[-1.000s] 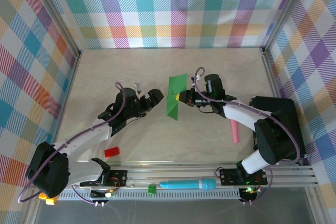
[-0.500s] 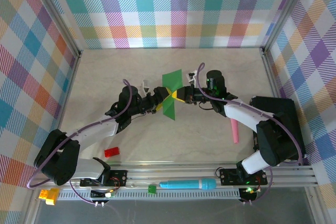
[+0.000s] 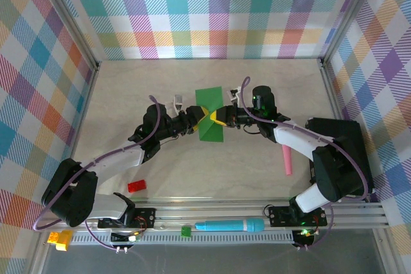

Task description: Fold a paper plane with a square sheet of paper (pick it up from the middle)

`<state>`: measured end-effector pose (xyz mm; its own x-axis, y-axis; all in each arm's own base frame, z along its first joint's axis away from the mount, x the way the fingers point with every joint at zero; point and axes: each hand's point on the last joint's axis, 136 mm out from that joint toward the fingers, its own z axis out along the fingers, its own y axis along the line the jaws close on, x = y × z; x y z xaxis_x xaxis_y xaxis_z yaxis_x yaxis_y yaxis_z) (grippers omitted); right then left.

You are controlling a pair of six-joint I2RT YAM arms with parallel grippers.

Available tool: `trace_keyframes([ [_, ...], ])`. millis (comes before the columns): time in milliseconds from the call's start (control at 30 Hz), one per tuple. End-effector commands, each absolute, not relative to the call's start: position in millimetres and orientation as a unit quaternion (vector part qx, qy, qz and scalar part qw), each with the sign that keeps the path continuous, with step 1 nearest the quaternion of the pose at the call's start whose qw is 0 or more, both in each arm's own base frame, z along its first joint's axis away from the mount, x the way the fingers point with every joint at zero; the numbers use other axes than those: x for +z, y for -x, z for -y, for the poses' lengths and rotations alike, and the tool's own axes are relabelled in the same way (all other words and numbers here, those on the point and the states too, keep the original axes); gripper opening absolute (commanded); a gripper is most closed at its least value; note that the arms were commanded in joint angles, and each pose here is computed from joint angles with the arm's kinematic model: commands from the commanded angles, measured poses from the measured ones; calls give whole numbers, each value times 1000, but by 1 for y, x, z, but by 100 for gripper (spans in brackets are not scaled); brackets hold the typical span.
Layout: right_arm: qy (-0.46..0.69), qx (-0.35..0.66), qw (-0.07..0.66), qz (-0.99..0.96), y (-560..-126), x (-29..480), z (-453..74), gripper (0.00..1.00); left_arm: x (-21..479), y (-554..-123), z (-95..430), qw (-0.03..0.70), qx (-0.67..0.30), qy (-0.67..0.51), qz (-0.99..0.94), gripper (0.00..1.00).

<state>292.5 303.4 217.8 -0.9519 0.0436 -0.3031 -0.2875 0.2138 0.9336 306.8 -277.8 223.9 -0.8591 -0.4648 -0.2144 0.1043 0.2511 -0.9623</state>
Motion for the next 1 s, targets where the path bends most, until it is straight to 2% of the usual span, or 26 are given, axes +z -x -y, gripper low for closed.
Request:
trace_keyframes([
  [0,82,623,136,-766,-296,220,-303,10,234,-306,271,257,-604,112,-746,53],
  [300,74,617,135,-772,-298,214,-301,12,232,-304,266,265,-590,106,-755,37],
  [500,72,616,133,-773,-298,213,-301,12,229,-304,265,266,-584,105,-760,31],
  [967,68,617,128,-774,-299,212,-302,16,220,-305,267,259,-579,100,-766,33],
])
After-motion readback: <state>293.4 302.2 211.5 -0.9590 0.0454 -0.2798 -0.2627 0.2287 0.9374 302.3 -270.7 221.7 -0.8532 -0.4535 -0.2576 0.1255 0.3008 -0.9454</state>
